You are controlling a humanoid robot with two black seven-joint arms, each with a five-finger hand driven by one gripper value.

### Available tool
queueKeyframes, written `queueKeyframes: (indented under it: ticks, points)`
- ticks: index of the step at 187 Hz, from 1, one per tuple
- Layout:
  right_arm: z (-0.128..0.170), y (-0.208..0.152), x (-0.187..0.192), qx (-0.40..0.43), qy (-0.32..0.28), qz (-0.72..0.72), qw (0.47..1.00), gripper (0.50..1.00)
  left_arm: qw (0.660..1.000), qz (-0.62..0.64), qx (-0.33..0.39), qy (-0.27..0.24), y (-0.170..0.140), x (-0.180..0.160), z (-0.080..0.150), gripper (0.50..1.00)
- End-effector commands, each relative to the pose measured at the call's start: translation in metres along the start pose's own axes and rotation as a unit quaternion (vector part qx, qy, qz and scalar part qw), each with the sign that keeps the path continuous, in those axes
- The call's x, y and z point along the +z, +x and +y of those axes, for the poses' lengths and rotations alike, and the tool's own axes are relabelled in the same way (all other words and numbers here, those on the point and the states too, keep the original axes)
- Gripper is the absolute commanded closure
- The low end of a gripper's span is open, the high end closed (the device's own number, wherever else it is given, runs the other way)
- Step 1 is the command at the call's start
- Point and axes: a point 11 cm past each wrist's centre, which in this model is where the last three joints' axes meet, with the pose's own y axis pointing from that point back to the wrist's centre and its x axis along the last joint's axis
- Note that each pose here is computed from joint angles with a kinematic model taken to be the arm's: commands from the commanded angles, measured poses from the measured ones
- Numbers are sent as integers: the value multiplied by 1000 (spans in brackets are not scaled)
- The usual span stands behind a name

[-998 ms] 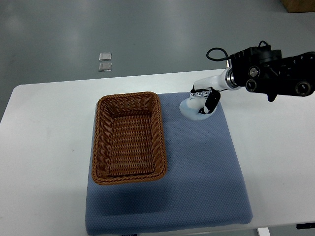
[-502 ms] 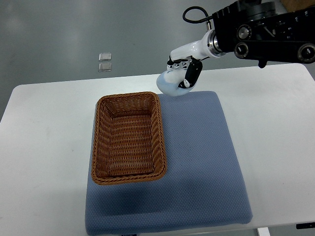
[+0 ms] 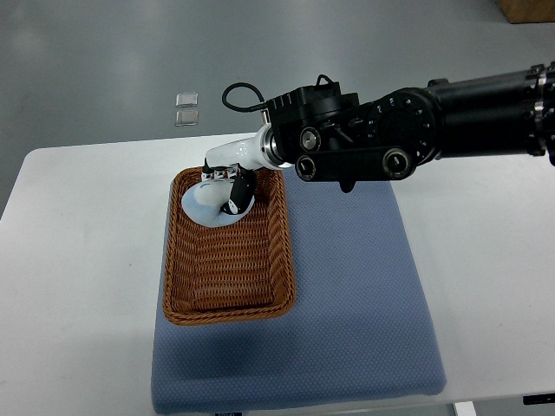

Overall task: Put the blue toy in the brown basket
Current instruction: 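Lower the toy into the brown wicker basket with the right hand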

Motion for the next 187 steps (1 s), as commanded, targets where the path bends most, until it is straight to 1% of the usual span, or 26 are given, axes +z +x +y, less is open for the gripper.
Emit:
queueKeyframes:
  ticks: [1,17,49,68,83,108,149,187]
  points:
    - [-7,-5,12,9,-8,-18,1000,897,1000,1,-1,0,-1,0,0,500]
    - [-12,-8,23,15,-16,-30,999,895,1000,0,-1,0,-1,0,0,500]
    - [-17,-18,31,12,-19,-45,999,895,1000,1,0,0,0,0,0,500]
    - [-21,-21,24,16,1,-72,997,889,1000,1,0,0,0,0,0,500]
    - [-23,-23,19,18,14,-91,996,865,1000,1,0,0,0,0,0,500]
    - [-27,-31,21,21,24,-106,994,861,1000,1,1,0,1,0,0,500]
    - [-36,-58,30,-1,24,-132,991,844,1000,2,1,0,1,0,0,500]
    - [-38,-65,30,-6,30,-142,989,820,1000,1,2,0,1,0,0,500]
